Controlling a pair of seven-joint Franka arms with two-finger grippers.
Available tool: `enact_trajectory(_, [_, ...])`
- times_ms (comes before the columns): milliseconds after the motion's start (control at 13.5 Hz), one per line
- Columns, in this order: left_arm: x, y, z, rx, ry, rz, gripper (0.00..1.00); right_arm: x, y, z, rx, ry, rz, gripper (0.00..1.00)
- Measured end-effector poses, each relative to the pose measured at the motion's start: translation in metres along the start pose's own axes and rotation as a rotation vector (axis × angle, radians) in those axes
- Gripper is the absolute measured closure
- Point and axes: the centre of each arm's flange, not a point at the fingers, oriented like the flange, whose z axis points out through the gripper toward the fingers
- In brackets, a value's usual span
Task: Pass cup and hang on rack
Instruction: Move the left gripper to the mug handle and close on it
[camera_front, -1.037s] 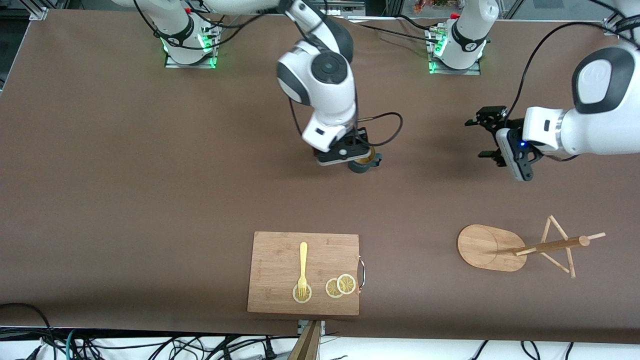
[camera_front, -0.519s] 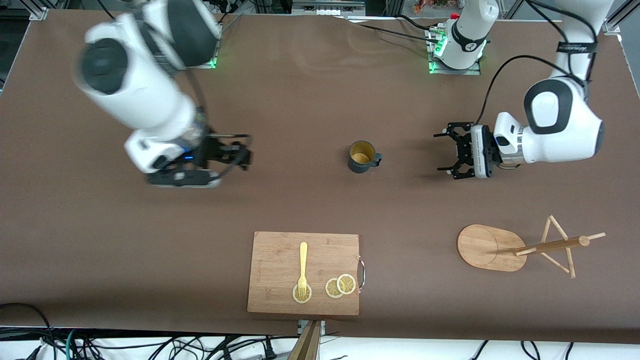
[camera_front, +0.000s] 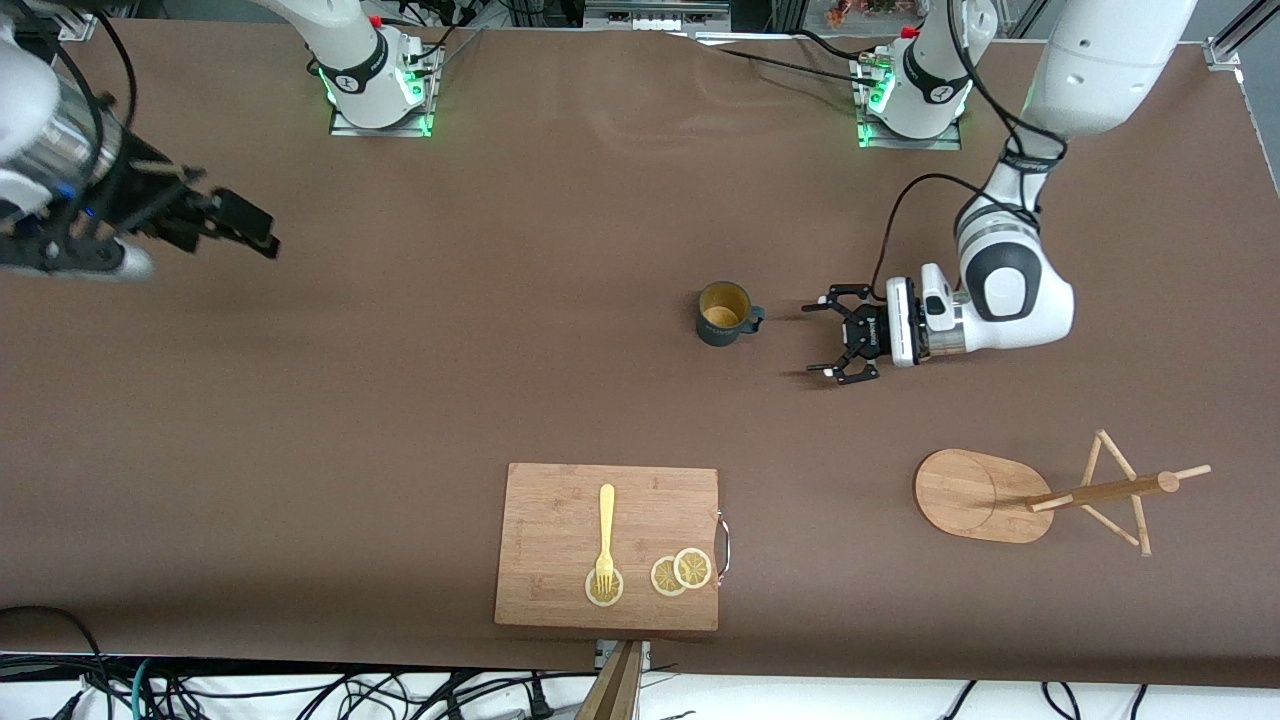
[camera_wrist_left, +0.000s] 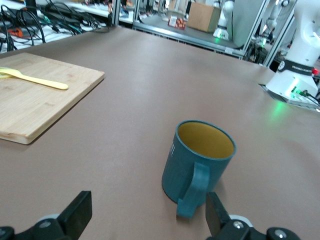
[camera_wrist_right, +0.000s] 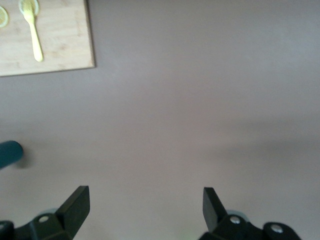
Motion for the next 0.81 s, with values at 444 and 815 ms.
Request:
enact_trajectory(444, [-0.018, 0.029, 0.039, -0.002, 0.074, 0.026, 0.00, -0.021, 0.015, 0.002, -0.023, 0.025, -0.030, 0.00])
enact_trajectory(815, [-0.037, 0.038, 0.054, -0.014, 0.081, 0.079, 0.05, -0.003, 0.061, 0.000, -0.047, 0.037, -0.050, 0.00])
